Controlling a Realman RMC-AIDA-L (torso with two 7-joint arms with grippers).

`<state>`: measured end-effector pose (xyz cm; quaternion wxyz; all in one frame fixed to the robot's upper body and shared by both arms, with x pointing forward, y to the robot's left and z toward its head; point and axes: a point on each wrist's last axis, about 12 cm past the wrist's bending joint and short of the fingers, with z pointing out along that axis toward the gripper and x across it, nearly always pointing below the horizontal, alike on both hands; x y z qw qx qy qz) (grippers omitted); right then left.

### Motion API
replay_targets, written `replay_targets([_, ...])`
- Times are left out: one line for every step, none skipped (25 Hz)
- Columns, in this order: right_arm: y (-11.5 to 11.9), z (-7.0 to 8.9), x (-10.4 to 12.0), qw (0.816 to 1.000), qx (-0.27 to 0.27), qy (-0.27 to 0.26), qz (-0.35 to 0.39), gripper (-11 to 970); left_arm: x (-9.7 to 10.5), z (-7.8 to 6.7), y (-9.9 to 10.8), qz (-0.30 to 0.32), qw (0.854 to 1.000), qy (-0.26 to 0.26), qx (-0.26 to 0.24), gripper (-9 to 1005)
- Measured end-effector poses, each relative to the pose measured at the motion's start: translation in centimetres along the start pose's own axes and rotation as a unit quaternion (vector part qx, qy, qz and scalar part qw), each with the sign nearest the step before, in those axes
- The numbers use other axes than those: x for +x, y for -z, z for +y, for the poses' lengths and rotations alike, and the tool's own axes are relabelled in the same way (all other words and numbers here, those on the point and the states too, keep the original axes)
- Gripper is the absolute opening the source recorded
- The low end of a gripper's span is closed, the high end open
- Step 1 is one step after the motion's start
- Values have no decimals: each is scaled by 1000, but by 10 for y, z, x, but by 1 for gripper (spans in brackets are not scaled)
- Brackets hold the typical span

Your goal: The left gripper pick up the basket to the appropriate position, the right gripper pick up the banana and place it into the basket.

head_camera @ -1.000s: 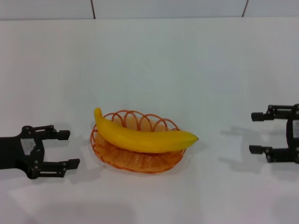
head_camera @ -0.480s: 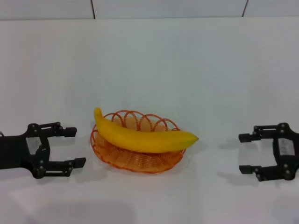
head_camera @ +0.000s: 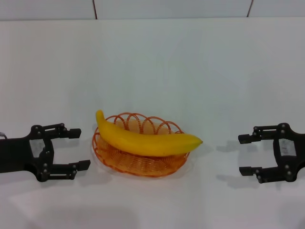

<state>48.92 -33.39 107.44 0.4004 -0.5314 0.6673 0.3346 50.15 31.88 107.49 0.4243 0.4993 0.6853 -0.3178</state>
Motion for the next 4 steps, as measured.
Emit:
replay_targets([0, 0, 0, 1000, 0, 0, 0, 730, 0, 0, 0, 0, 1000, 0, 0, 823])
replay_targets([0, 0, 0, 1000, 0, 0, 0, 730, 0, 0, 0, 0, 1000, 0, 0, 823])
replay_targets([0, 0, 0, 1000, 1, 0, 0, 730, 0, 0, 0, 0, 1000, 0, 0, 823])
replay_targets([0, 0, 0, 1000, 1, 0, 0, 730, 0, 0, 0, 0, 1000, 0, 0, 823])
